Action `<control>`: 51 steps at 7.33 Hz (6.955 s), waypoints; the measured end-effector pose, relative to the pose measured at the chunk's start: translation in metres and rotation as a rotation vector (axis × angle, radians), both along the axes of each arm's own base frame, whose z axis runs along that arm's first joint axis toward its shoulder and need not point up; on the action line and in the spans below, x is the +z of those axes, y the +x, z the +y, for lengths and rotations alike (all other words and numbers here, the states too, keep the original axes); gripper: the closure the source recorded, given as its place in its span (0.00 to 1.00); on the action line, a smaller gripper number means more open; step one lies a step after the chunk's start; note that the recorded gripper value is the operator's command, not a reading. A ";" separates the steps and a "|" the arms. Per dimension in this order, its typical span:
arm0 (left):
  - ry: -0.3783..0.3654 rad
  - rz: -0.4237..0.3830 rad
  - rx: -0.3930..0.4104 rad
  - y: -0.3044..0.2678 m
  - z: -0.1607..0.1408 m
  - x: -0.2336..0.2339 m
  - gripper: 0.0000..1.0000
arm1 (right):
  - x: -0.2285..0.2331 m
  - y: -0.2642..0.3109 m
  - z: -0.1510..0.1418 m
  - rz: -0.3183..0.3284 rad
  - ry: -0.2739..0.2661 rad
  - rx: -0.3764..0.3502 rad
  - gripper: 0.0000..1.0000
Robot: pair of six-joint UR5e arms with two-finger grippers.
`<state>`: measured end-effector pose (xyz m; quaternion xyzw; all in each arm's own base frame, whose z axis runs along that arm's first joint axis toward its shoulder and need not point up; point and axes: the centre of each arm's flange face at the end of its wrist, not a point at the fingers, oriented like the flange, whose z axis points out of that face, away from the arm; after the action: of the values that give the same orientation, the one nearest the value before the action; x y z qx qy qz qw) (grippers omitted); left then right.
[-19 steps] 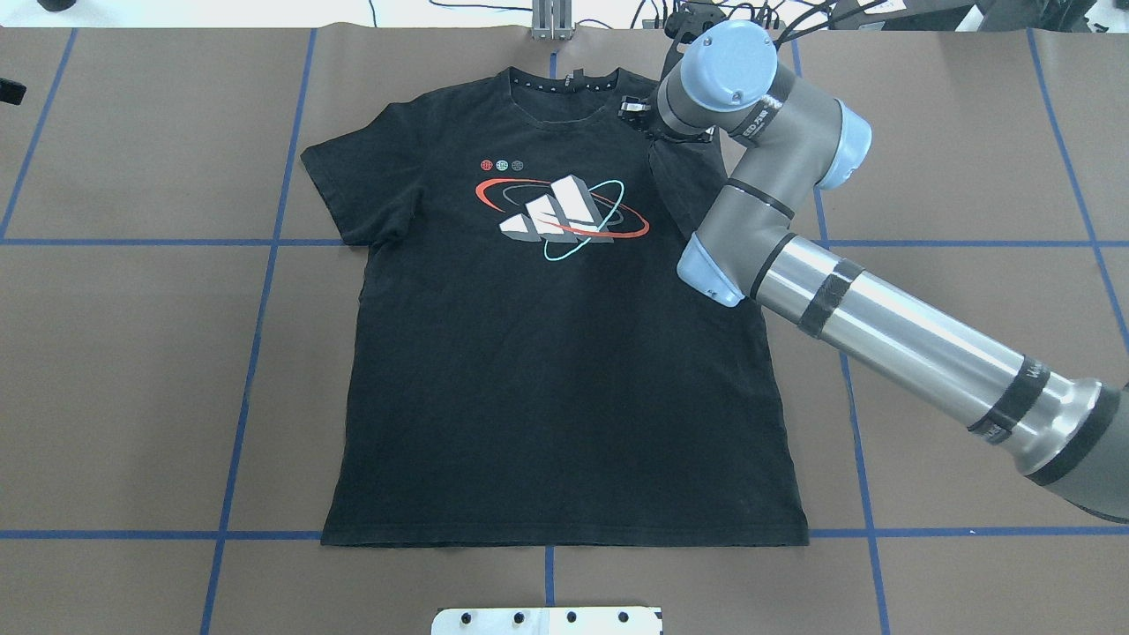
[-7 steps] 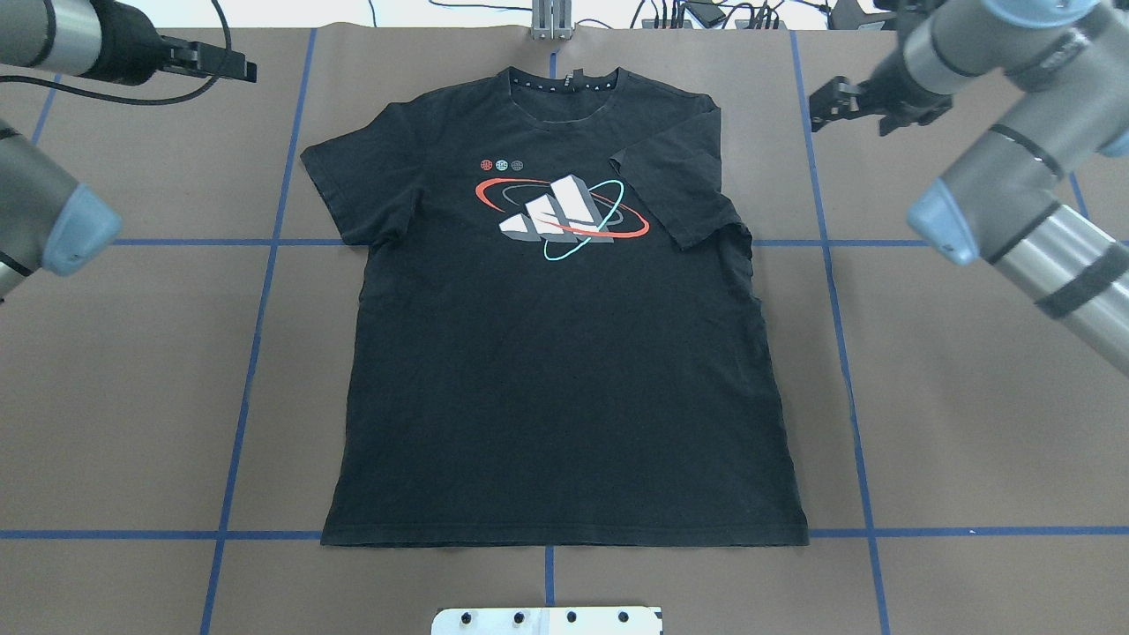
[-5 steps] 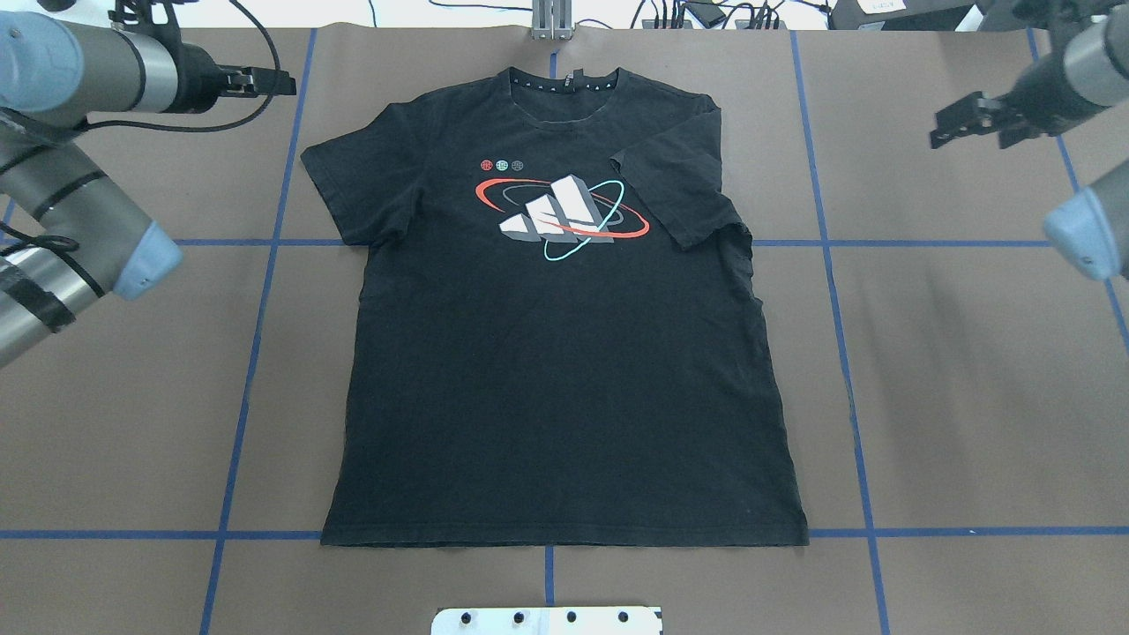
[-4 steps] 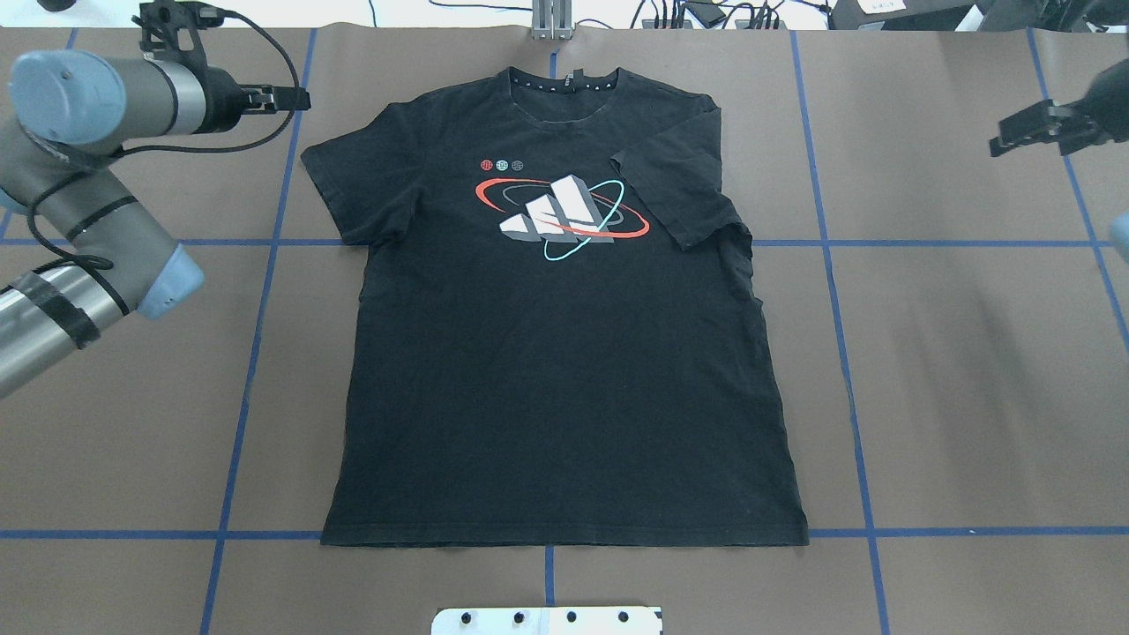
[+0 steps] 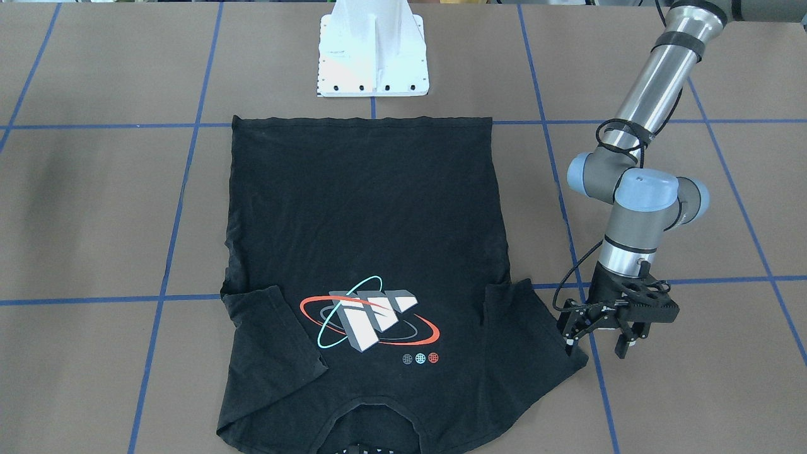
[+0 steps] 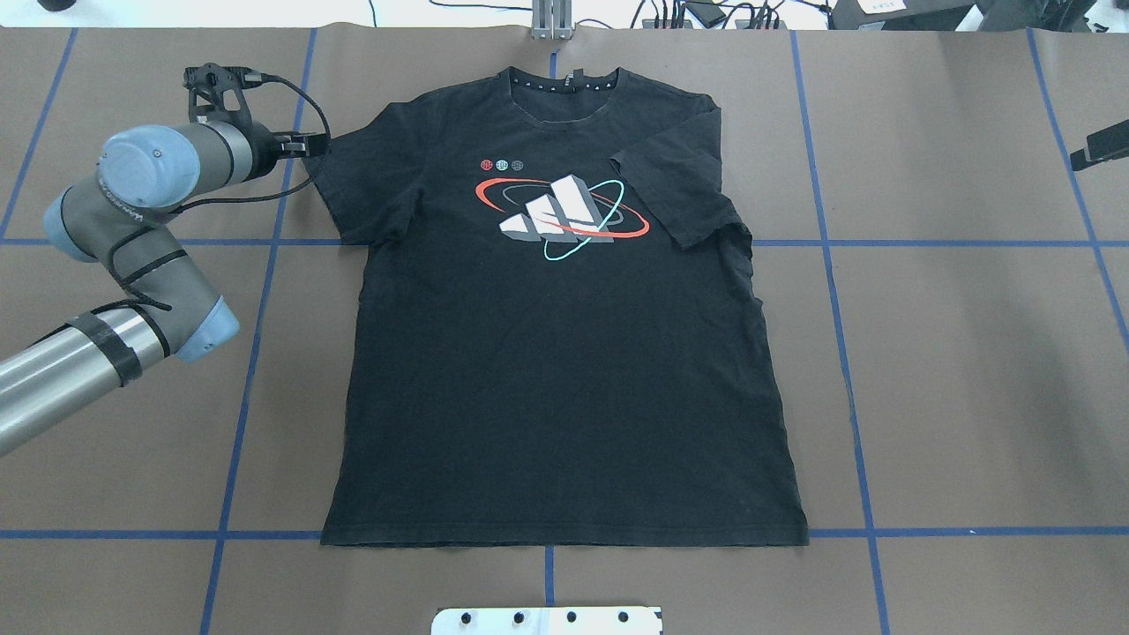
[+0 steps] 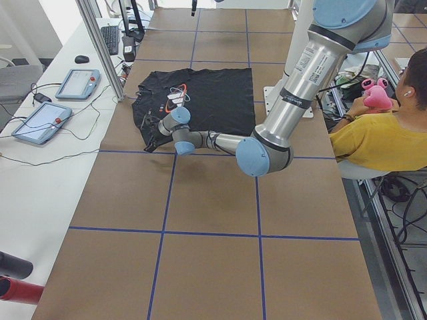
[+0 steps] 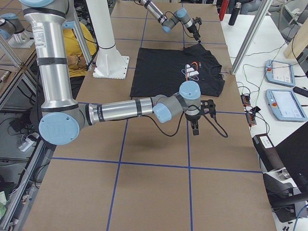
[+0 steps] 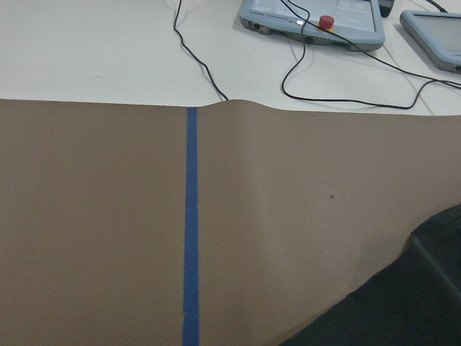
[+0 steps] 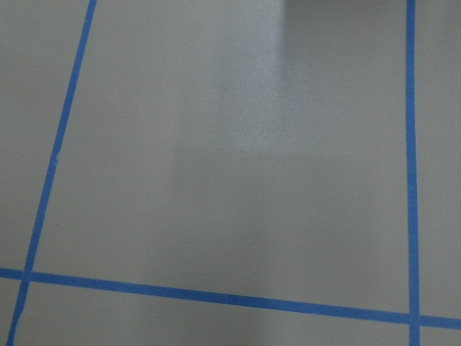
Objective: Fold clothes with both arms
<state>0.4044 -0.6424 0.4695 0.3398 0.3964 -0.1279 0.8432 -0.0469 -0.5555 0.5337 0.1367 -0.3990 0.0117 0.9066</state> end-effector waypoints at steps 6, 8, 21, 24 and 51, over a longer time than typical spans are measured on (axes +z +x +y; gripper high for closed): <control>-0.006 -0.023 0.009 0.022 -0.003 0.003 0.38 | 0.003 0.001 0.002 0.002 0.001 0.001 0.00; -0.009 -0.025 0.009 0.022 -0.003 0.005 0.58 | 0.003 0.001 0.002 0.003 0.001 0.001 0.00; -0.030 0.140 0.005 0.048 0.010 -0.175 1.00 | 0.004 0.002 0.003 0.006 0.001 0.004 0.00; -0.143 0.187 0.032 0.124 0.034 -0.236 1.00 | 0.005 0.002 0.003 0.008 -0.001 0.005 0.00; -0.228 0.210 0.483 0.031 0.408 -0.110 0.01 | -0.154 -0.288 0.338 -0.071 -0.158 0.194 0.00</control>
<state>0.4353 -0.2344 0.3594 0.1232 0.5340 -0.0016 0.8364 -0.3347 -0.2178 0.3800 0.1023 -0.4137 0.1356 0.8944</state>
